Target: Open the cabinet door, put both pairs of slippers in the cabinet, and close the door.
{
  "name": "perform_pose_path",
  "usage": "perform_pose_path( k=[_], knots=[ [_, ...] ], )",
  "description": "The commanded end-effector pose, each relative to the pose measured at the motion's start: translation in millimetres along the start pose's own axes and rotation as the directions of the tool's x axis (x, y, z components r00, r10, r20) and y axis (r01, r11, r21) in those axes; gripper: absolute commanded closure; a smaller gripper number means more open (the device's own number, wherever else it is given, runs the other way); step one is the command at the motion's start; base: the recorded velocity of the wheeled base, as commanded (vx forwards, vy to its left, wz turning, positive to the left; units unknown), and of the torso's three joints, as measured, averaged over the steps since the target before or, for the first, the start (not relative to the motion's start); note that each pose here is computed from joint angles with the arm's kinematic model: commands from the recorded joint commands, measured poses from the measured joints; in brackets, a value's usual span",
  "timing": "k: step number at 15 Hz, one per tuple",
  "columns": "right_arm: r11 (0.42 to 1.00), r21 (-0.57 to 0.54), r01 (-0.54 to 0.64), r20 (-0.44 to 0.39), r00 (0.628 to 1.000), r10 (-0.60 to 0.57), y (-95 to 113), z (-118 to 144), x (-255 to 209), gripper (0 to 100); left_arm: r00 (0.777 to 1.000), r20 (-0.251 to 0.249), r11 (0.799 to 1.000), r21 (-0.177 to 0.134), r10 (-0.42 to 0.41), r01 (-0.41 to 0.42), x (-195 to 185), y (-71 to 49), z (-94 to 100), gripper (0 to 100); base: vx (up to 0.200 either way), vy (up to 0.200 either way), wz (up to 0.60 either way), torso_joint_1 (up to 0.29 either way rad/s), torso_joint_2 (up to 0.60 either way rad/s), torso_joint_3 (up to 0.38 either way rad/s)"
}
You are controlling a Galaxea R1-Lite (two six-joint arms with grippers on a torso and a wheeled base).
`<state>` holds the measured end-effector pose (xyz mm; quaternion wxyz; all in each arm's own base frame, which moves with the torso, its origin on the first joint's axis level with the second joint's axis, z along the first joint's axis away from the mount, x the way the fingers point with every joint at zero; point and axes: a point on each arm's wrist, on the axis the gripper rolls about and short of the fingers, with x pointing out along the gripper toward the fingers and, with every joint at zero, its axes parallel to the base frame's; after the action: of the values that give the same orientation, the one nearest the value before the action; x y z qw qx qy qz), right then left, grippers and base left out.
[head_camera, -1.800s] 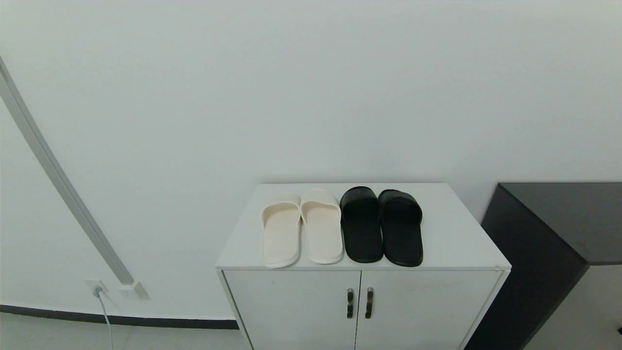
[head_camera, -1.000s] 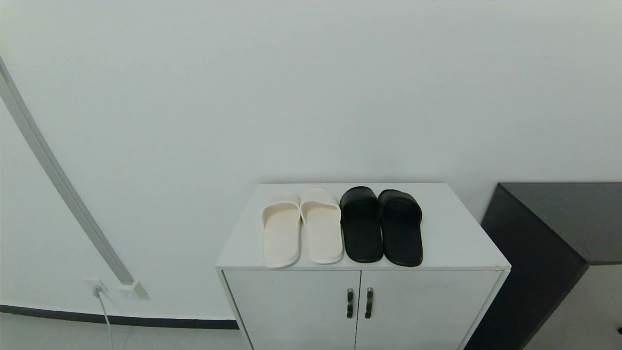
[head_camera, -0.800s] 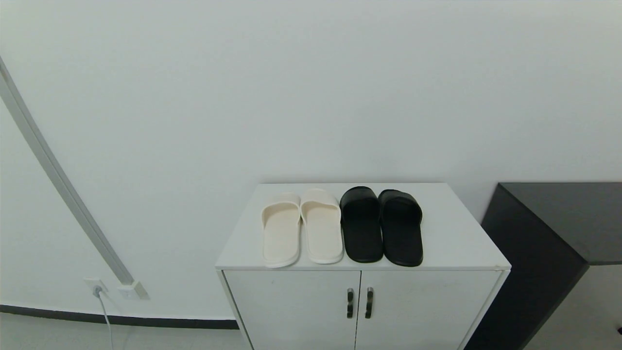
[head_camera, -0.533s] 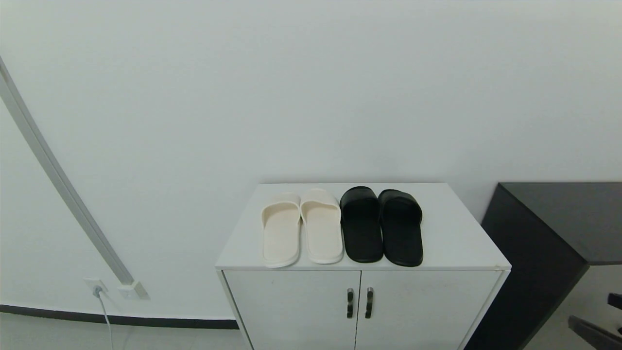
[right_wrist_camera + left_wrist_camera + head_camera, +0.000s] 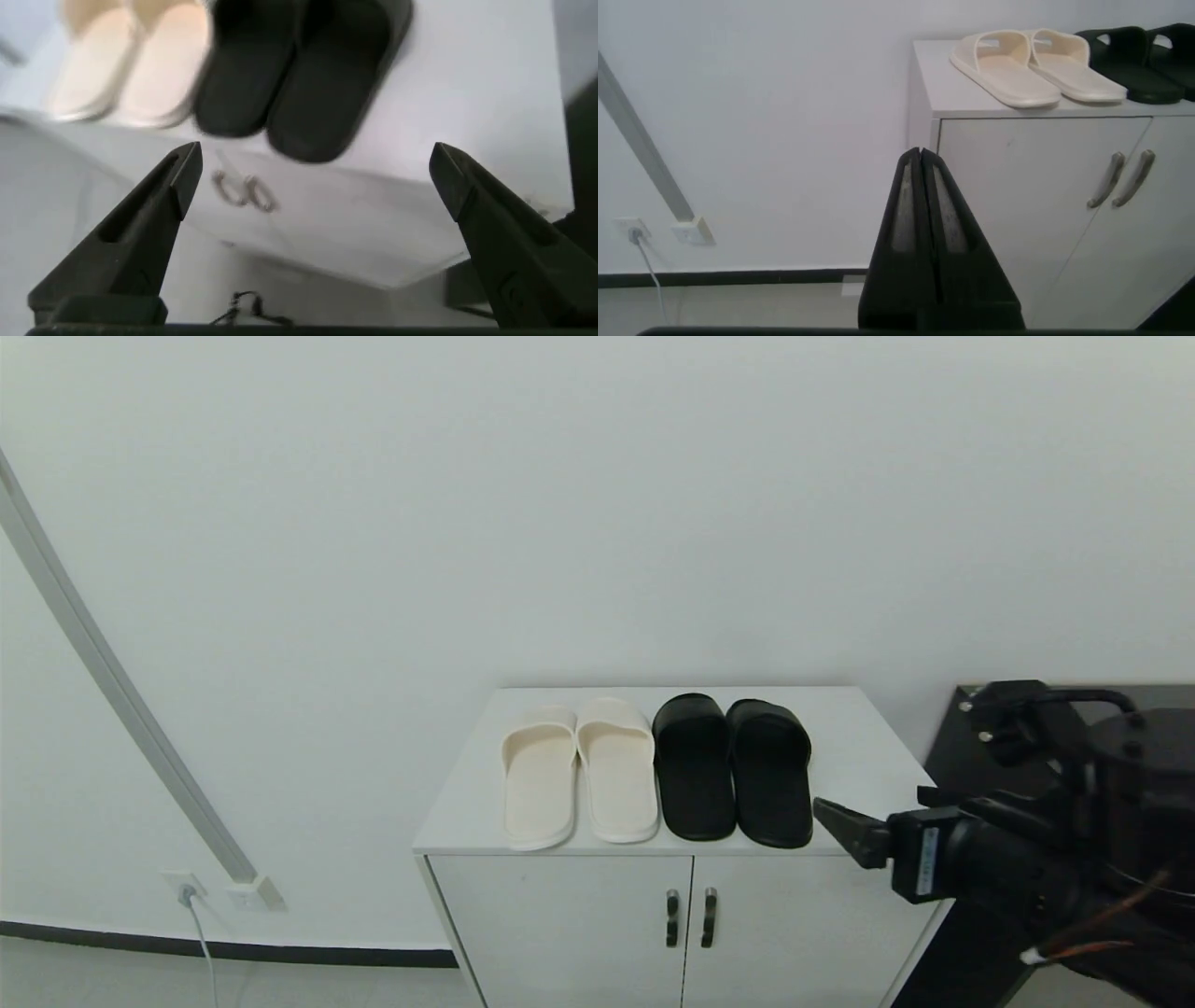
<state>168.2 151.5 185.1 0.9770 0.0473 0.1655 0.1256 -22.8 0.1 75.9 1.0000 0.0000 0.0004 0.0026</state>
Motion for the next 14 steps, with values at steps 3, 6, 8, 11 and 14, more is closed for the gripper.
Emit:
perform_pose_path(
  k=[3,6,8,11,14],
  knots=[
    [0.994,-0.059,0.091,-0.017,0.996,-0.092,46,-19,64,0,1.000,-0.002,1.000,0.000,-0.001,0.001,0,0.0,-0.5,100,0.000,0.000,0.00,0.000,0.00,0.000],
    [0.985,-0.064,0.158,0.001,0.987,-0.158,69,-23,106,0,1.000,-0.004,1.000,0.000,-0.001,0.001,0,0.0,-0.5,100,0.000,0.000,0.00,0.000,0.00,0.000],
    [0.979,-0.045,0.198,0.017,0.980,-0.198,72,-21,135,0,1.000,-0.002,1.000,0.000,-0.001,0.001,0,0.0,-0.1,100,0.000,0.000,0.00,0.000,0.00,0.000],
    [0.971,-0.028,0.239,0.019,0.971,-0.239,68,-24,168,0,1.000,-0.002,1.000,0.002,-0.001,0.001,0,0.0,-0.5,100,0.000,0.000,0.00,0.000,0.00,0.000],
    [0.958,-0.005,0.288,0.032,0.957,-0.288,61,-29,210,0,1.000,-0.002,1.000,0.000,-0.001,0.001,0,0.0,-0.1,100,0.000,0.000,0.00,0.000,0.00,0.000]
  ],
)
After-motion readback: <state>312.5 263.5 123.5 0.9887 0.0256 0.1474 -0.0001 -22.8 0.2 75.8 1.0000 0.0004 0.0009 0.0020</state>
